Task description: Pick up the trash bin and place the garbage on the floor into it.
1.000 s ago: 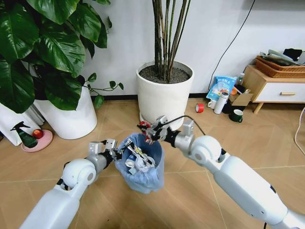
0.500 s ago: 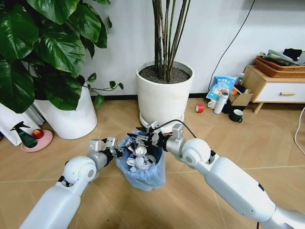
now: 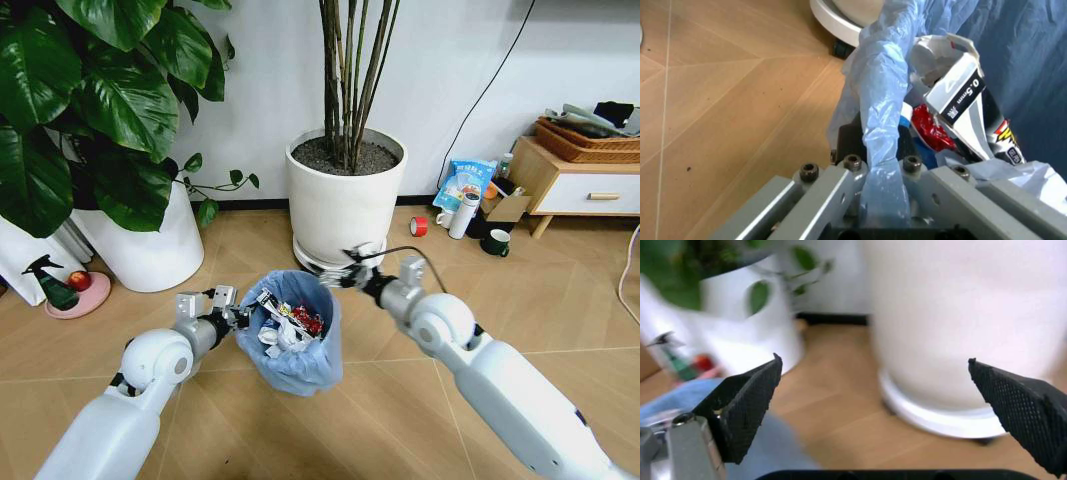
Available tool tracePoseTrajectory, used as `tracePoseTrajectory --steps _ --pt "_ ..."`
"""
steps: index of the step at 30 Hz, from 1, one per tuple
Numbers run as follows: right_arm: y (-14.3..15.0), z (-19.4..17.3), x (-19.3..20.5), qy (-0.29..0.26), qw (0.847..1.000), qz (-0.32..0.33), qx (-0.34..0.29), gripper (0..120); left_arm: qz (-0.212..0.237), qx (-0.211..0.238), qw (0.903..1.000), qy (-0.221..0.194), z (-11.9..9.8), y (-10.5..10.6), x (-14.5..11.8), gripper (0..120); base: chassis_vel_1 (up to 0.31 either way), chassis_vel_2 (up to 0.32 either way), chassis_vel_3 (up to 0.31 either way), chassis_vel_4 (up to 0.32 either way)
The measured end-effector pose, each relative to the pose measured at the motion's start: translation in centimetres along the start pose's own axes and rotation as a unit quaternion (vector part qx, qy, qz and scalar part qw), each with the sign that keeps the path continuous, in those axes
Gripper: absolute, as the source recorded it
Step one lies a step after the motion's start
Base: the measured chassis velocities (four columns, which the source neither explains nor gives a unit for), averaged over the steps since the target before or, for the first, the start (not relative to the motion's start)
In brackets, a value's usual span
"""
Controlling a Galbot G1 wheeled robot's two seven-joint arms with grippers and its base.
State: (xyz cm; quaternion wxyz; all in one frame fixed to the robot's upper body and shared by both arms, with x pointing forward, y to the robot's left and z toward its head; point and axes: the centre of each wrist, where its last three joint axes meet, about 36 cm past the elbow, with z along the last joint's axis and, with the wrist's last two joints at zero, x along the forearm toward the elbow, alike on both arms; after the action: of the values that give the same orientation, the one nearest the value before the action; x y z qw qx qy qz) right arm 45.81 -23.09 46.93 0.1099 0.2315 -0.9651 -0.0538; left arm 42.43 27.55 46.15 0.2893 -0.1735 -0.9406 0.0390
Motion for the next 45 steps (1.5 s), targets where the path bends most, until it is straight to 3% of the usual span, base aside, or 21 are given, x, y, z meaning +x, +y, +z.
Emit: tracePoseTrajectory --steps 7,15,22,45 --pt "-2.5 3.3 6.3 -0.016 0.992 0.114 0.049 100 0.000 0.001 1.0000 0.005 0.7 -0.5 0.4 0 0.000 0.000 0.000 0.000" --pt "-0.4 5.8 12.2 -0.014 0.984 0.163 0.063 100 -0.001 -0.002 1.0000 0.006 1.1 -1.0 0.2 0 0.000 0.000 0.000 0.000" --pt "1.5 6.8 13.2 -0.023 0.983 0.177 0.050 100 0.002 -0.003 1.0000 0.006 1.3 -1.4 0.3 0 0.000 0.000 0.000 0.000" --pt "2.2 7.9 13.4 -0.018 0.984 0.173 0.045 100 0.001 -0.001 1.0000 0.007 1.8 -1.8 0.5 0 0.089 0.058 -0.088 -0.062"
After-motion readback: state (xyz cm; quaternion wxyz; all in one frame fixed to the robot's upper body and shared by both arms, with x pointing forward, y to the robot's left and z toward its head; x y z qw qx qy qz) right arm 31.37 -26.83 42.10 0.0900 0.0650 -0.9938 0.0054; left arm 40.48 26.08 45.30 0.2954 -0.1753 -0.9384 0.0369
